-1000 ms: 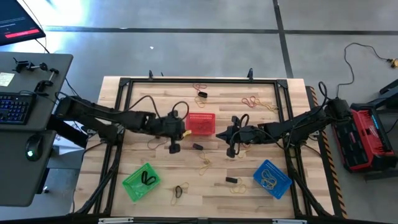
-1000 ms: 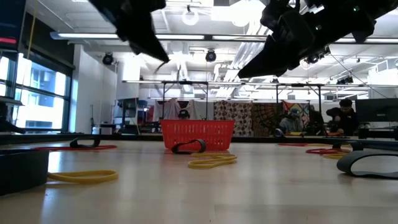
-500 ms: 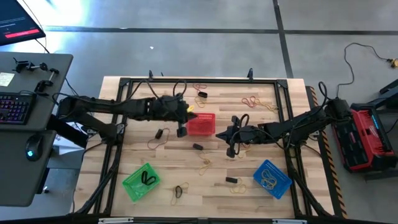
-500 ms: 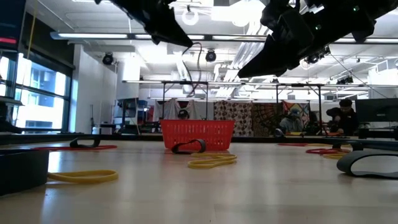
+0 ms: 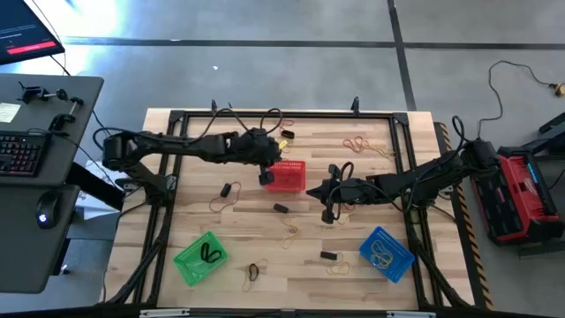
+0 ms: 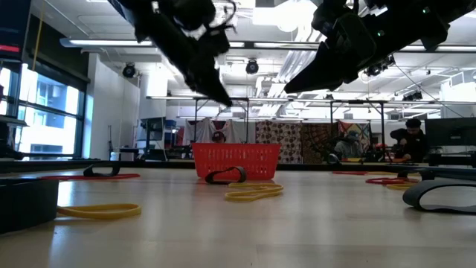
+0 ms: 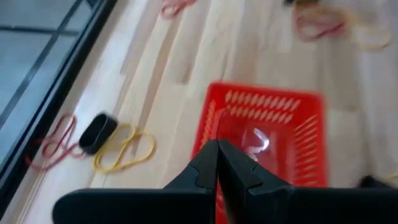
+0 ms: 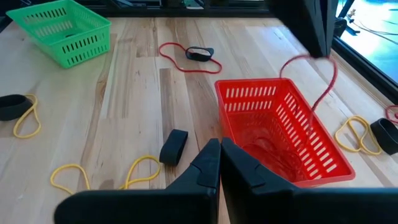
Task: Sort rubber bands into baskets
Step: Put the red rubber band into the red bin
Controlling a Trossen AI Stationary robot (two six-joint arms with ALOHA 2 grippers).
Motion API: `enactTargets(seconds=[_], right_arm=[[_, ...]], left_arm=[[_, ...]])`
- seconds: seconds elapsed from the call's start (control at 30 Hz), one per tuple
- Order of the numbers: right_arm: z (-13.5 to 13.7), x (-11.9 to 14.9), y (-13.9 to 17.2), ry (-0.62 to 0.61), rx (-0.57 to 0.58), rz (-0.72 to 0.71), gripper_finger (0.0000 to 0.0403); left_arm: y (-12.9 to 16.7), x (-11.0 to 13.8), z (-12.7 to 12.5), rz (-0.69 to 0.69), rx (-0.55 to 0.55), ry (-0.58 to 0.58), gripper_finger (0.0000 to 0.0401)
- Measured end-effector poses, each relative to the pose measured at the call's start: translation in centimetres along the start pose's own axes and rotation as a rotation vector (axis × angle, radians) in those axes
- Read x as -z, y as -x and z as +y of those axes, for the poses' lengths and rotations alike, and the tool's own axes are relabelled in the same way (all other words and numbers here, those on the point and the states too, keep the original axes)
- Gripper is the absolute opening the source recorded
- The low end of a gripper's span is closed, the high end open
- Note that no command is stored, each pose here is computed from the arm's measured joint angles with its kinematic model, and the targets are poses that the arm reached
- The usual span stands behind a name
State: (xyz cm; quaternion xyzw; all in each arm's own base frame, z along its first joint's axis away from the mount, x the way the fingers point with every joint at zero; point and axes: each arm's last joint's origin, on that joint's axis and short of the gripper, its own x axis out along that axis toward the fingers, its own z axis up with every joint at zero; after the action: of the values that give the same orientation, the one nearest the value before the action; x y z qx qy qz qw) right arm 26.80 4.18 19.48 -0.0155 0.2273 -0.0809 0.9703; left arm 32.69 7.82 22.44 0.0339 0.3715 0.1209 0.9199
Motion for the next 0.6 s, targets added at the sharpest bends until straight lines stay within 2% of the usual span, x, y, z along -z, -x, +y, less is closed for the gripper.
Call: enactTargets(seconds=[0.2, 0.33, 0.6], right_arm=[[0.0, 0.0, 0.0, 0.0, 0.003, 0.0, 0.0], [0.0, 0.0, 0.0, 0.0, 0.003, 0.0, 0.0], [-0.1, 0.0, 0.0, 0.0, 0.03, -0.003, 0.0]], left_arm=[[-2.5, 1.4, 0.1, 0.09, 0.012, -0.034, 0.0], [-3.6, 2.3, -0.5, 0.131, 0.09, -0.045, 0.0], [-4.2, 2.3, -1.5, 0.14, 0.128, -0.047, 0.0]])
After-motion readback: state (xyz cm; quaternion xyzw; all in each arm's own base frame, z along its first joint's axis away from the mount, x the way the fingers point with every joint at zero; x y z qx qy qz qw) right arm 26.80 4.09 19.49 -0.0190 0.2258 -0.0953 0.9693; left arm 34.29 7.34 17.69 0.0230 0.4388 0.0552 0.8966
